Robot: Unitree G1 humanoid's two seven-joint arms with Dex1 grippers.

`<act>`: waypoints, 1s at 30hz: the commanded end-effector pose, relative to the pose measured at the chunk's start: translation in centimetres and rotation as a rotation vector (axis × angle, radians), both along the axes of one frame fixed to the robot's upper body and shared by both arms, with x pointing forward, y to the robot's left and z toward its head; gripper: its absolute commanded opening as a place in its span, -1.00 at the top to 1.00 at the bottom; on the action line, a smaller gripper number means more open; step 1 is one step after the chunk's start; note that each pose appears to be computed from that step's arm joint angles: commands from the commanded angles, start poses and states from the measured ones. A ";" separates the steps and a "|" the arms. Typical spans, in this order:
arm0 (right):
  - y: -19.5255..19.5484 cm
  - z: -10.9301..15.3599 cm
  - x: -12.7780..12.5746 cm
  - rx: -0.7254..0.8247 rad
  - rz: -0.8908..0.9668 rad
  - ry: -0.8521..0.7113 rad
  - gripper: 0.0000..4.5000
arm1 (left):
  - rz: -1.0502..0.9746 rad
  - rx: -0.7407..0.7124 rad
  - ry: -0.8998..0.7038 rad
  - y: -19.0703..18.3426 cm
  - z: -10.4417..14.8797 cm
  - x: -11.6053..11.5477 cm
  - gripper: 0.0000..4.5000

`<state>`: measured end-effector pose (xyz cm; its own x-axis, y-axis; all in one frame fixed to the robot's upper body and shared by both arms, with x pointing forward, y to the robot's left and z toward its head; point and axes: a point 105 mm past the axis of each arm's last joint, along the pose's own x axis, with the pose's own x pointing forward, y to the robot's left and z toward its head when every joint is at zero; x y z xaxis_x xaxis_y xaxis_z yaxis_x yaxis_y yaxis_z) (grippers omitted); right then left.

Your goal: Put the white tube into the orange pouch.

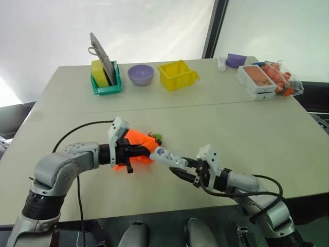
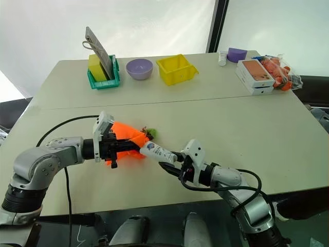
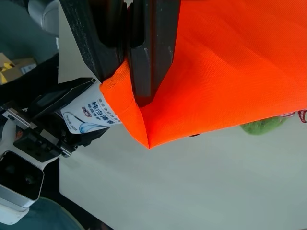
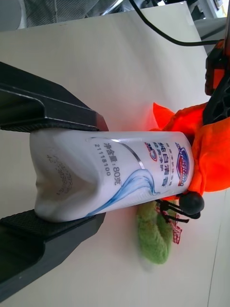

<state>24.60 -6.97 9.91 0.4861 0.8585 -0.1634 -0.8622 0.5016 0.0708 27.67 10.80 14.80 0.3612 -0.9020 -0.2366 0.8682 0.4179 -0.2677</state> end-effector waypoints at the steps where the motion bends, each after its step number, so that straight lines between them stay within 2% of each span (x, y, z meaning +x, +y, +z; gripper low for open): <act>1: 1.2 1.8 0.3 0.063 0.000 -0.063 0.26 | -0.008 0.000 -0.047 -0.4 0.7 -0.1 1.00; 8: 1.3 1.2 1.9 0.054 -0.102 -0.058 0.26 | 0.007 0.010 -0.047 0.0 0.6 0.2 1.00; 19: 5.3 1.7 4.0 0.059 -0.083 -0.075 0.26 | -0.058 0.024 -0.068 -1.9 0.6 -0.5 1.00; 30: 7.9 2.0 5.6 -0.031 -0.014 -0.095 0.26 | -0.144 0.030 -0.100 -3.1 1.2 -1.9 1.00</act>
<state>30.09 0.06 10.58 0.5217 0.8348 -0.1758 -0.8477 0.5305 0.0037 26.99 8.91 14.77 0.3206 -0.9101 -0.2625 0.9033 0.3771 -0.2044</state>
